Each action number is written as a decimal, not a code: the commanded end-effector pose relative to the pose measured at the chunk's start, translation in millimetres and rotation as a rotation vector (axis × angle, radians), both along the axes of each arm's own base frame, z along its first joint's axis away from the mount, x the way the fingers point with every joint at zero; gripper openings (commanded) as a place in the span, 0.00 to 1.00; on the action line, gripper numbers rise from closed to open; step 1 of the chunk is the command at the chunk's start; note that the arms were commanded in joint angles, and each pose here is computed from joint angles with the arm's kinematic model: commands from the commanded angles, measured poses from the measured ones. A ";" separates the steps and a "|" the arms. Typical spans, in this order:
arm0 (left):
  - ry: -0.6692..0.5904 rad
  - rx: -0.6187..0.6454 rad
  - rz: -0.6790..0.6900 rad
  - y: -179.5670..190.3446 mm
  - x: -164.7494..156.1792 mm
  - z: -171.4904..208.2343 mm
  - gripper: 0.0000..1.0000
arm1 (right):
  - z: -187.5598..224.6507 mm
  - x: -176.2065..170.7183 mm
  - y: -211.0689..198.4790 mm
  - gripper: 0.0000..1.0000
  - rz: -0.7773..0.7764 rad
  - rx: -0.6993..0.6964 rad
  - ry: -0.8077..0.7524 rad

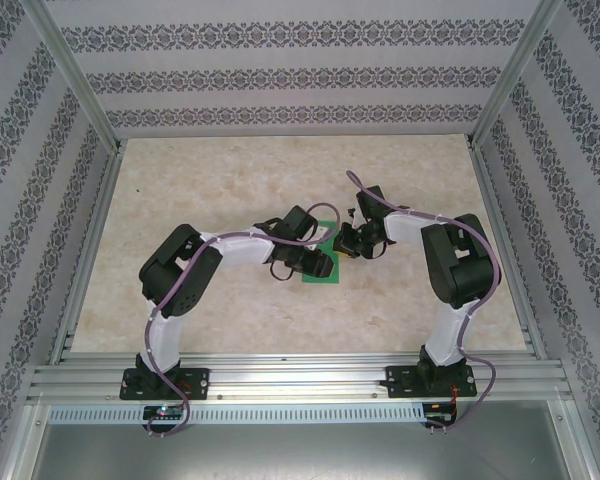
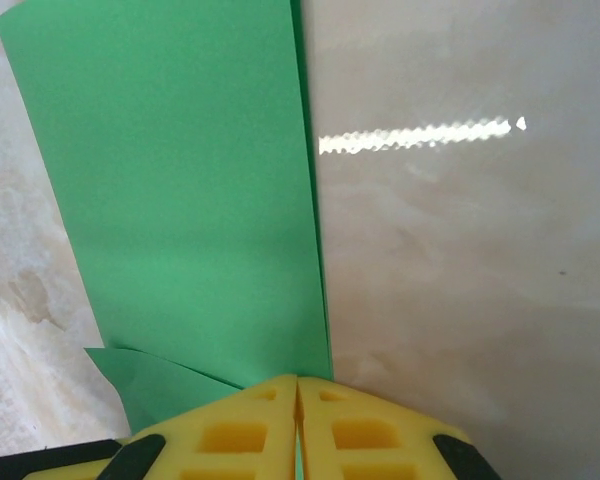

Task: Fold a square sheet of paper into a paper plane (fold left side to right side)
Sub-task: Fold the triangle a second time at the center of the table, then turn over the paper at the center of the table, then third fold the triangle at the center of the table.

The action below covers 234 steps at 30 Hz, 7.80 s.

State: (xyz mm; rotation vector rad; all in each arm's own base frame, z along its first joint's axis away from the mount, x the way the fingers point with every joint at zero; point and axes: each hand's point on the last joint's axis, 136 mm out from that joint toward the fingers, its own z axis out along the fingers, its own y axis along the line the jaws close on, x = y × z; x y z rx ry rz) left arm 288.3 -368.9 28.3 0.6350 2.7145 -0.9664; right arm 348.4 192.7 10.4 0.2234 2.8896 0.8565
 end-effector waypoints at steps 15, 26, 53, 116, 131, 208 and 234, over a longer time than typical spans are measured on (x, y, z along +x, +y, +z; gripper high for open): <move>0.092 0.098 0.027 50.0 -53.5 -2.2 0.42 | -20.7 1.8 -17.5 0.10 -0.012 -0.095 0.012; -0.009 -0.085 0.155 57.8 1.9 66.9 0.53 | 82.2 29.4 -17.5 0.31 -0.009 -0.014 -0.245; 0.054 -0.146 0.176 18.6 63.9 23.8 0.25 | 92.2 -28.8 -30.2 0.49 -0.033 0.130 -0.294; -0.201 -0.294 0.370 99.2 49.7 169.5 0.84 | 187.0 3.8 38.4 0.04 0.120 0.521 -0.495; -0.207 -0.792 0.177 61.4 24.9 303.8 1.00 | 348.8 -27.6 43.5 0.06 0.275 0.715 -0.771; -0.083 0.500 0.093 2.0 21.3 75.8 0.55 | 170.1 -38.1 -137.4 0.98 -0.297 -0.163 -0.466; 0.108 -0.067 0.589 144.2 55.3 58.9 0.71 | 61.6 49.6 68.7 0.70 0.061 0.083 -0.266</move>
